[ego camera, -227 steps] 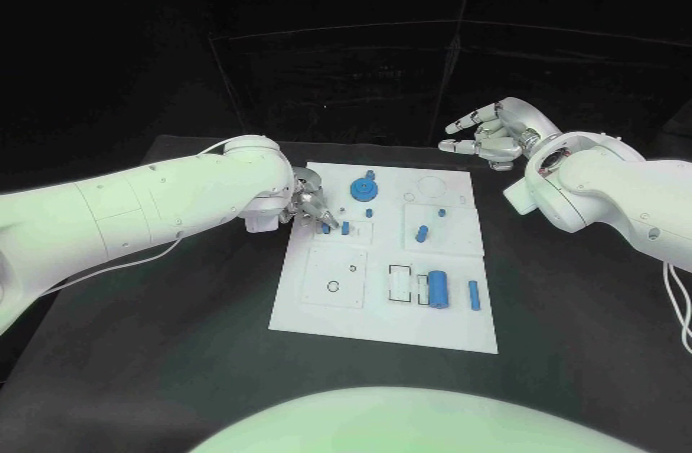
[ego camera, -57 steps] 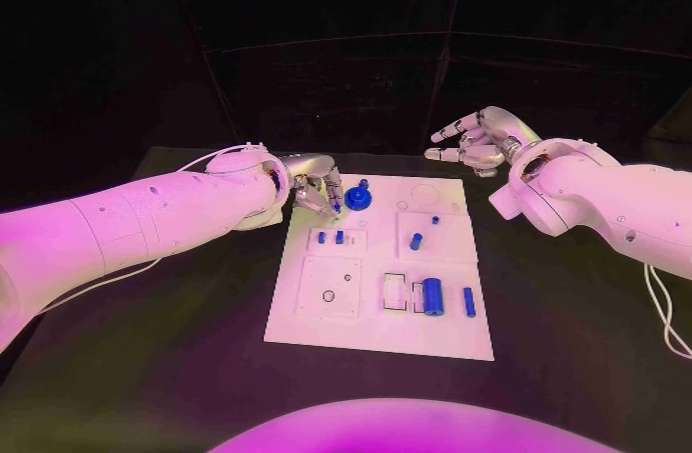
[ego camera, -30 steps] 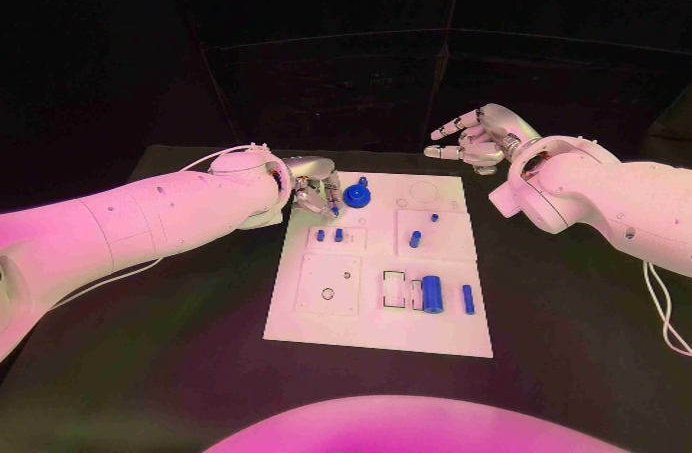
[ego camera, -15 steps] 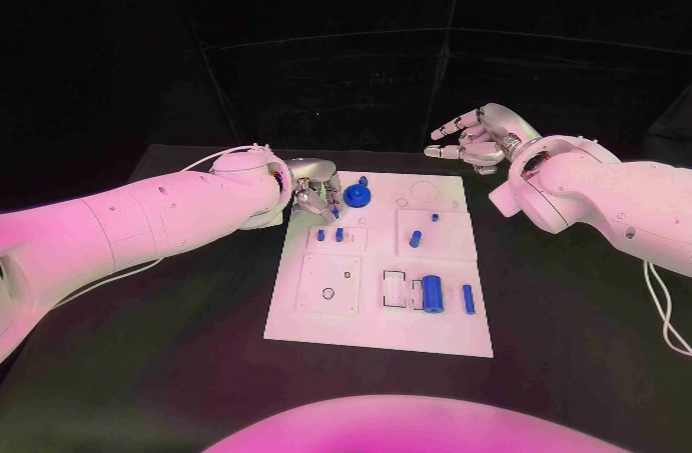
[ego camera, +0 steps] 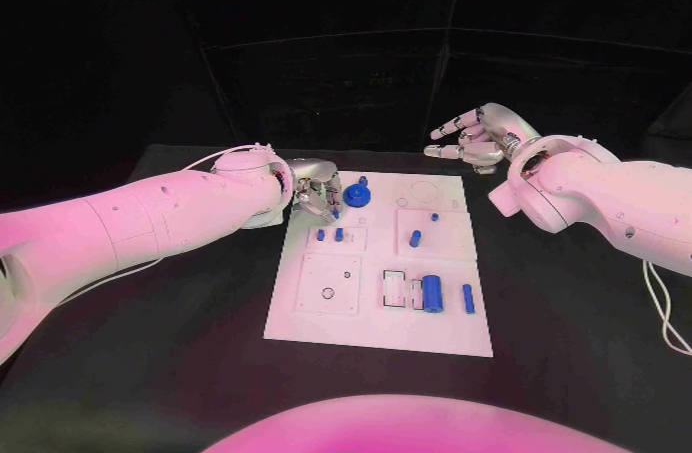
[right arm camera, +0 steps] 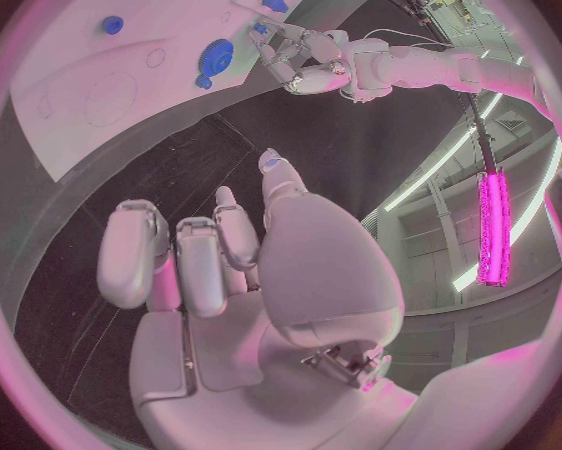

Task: Assemble the parts on the task board

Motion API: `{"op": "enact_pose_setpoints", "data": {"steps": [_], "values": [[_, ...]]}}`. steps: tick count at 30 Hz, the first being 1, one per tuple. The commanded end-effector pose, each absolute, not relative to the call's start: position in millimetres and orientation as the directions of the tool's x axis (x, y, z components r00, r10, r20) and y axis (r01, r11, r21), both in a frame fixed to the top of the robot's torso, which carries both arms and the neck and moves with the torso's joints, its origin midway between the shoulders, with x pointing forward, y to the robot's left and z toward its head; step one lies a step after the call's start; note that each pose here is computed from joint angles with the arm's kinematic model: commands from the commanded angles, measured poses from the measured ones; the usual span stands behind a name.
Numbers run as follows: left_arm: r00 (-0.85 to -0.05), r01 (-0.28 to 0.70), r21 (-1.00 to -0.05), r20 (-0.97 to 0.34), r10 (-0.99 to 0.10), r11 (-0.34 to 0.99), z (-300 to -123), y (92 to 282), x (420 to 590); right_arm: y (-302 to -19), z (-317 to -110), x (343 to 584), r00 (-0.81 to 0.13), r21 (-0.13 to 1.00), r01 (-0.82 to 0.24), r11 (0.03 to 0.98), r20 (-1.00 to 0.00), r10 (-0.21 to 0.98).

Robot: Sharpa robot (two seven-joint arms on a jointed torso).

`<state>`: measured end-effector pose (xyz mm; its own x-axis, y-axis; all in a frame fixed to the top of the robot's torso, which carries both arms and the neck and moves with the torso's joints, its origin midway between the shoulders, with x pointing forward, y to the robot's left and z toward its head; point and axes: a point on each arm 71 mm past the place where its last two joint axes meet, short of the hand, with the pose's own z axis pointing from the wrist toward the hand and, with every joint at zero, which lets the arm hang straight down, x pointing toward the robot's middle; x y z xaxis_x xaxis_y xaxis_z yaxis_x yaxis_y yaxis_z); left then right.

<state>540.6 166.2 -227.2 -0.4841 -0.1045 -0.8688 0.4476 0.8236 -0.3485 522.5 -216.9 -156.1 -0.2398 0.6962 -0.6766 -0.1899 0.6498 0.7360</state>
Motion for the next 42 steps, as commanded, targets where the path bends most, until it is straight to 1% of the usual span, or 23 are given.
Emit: {"op": "enact_pose_setpoints", "data": {"steps": [1,10,26,30,34,38,40,42], "values": [[-0.494,0.453,-0.337,-0.865,-0.082,0.825,-230.0,165.6,539.6,-215.6,-154.7,522.5,-0.244,0.737,-0.2,0.646,-0.675,0.696],[-0.489,0.451,-0.335,-0.868,-0.086,0.827,-230.4,166.2,540.1,-216.1,-154.8,522.7,-0.243,0.737,-0.199,0.646,-0.676,0.696],[-0.473,0.426,-0.335,-0.874,-0.109,0.84,-229.4,173.5,540.6,-218.8,-157.6,524.0,-0.264,0.728,-0.179,0.662,-0.684,0.68],[-0.462,0.415,-0.344,-0.877,-0.13,0.843,-228.3,177.9,541.0,-219.5,-158.8,524.3,-0.275,0.699,-0.192,0.689,-0.712,0.646],[-0.451,0.398,-0.36,-0.878,-0.161,0.844,-226.7,185.7,541.2,-218.9,-160.2,523.6,-0.291,0.635,-0.227,0.738,-0.768,0.571],[-0.43,0.373,-0.418,-0.869,-0.245,0.828,-222.1,199.8,539.8,-216.5,-160.1,521.0,-0.274,0.531,-0.305,0.791,-0.844,0.461],[-0.423,0.349,-0.473,-0.85,-0.315,0.809,-219.2,207.5,539.5,-216.0,-160.4,519.1,-0.259,0.486,-0.337,0.807,-0.872,0.417],[-0.421,0.306,-0.553,-0.809,-0.411,0.775,-216.1,216.2,538.8,-215.5,-161.0,517.1,-0.24,0.432,-0.369,0.823,-0.9,0.364]]}}
